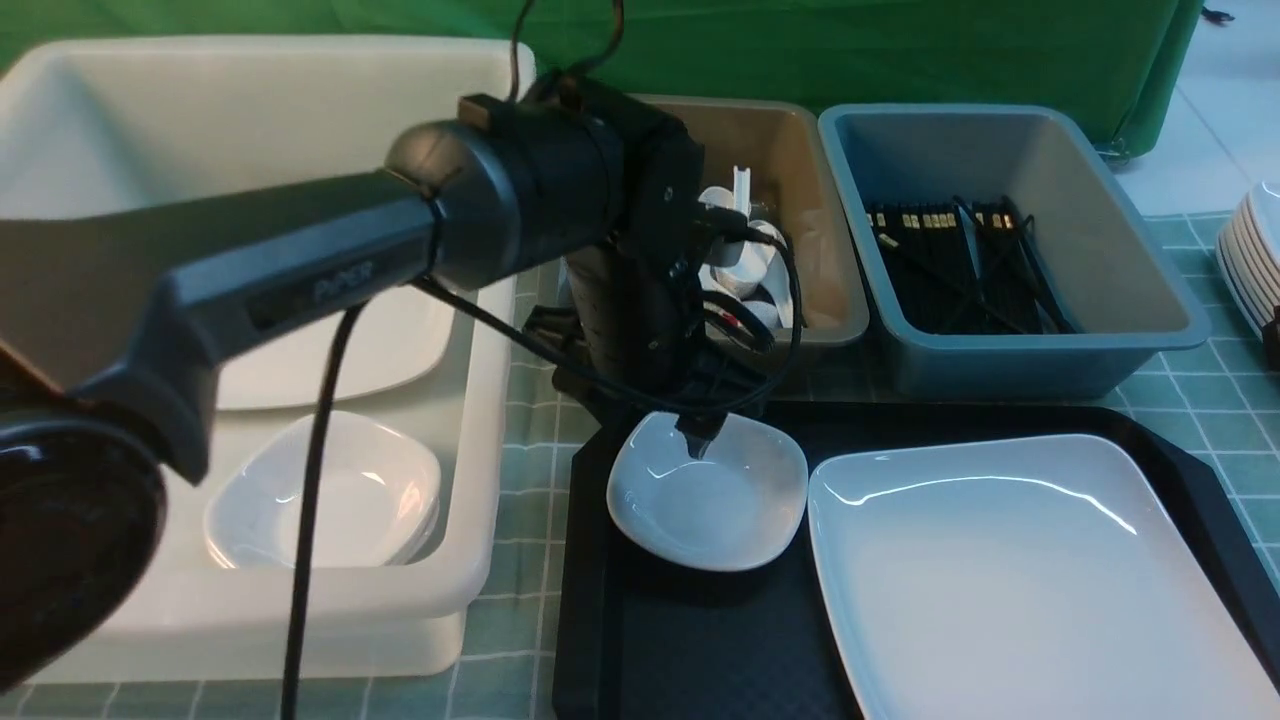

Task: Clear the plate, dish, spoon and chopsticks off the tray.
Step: Use the left arm to grab a small plate from the dinner plate

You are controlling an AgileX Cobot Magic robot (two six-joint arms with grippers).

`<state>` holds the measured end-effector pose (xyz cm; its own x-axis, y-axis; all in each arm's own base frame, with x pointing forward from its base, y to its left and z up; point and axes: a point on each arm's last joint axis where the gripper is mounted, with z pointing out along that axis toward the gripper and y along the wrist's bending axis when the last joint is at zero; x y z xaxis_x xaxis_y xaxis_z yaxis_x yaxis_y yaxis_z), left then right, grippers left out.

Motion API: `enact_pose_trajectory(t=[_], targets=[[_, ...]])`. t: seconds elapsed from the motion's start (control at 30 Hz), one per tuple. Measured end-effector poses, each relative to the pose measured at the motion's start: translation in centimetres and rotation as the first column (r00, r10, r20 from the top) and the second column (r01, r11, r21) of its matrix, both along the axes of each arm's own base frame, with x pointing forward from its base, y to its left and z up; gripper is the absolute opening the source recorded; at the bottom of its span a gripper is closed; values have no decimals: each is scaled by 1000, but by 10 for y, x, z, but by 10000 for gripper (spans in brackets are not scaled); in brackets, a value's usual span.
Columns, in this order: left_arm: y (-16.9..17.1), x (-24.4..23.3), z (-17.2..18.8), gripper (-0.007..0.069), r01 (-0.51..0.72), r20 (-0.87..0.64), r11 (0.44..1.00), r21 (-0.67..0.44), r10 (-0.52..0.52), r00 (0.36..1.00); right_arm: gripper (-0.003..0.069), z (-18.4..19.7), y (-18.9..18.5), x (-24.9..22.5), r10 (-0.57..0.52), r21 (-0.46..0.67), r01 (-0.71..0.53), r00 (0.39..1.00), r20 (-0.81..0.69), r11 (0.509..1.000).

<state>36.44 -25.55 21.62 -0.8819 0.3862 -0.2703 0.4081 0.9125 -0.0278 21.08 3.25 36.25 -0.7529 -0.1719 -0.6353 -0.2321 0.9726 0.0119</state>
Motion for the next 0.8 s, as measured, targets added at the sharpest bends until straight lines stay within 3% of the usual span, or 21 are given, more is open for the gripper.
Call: enact_pose_trajectory(t=[0.23, 0.8], targets=[[-5, 8, -17, 541, 5, 20, 1000, -3, -5, 1000, 153, 0, 0, 0, 0, 0, 0, 1000, 0, 1000], [-11, 11, -46, 491, -10, -45, 1000, -9, 10, 999, 162, 0, 0, 0, 1, -1, -1, 1000, 3, 1000]])
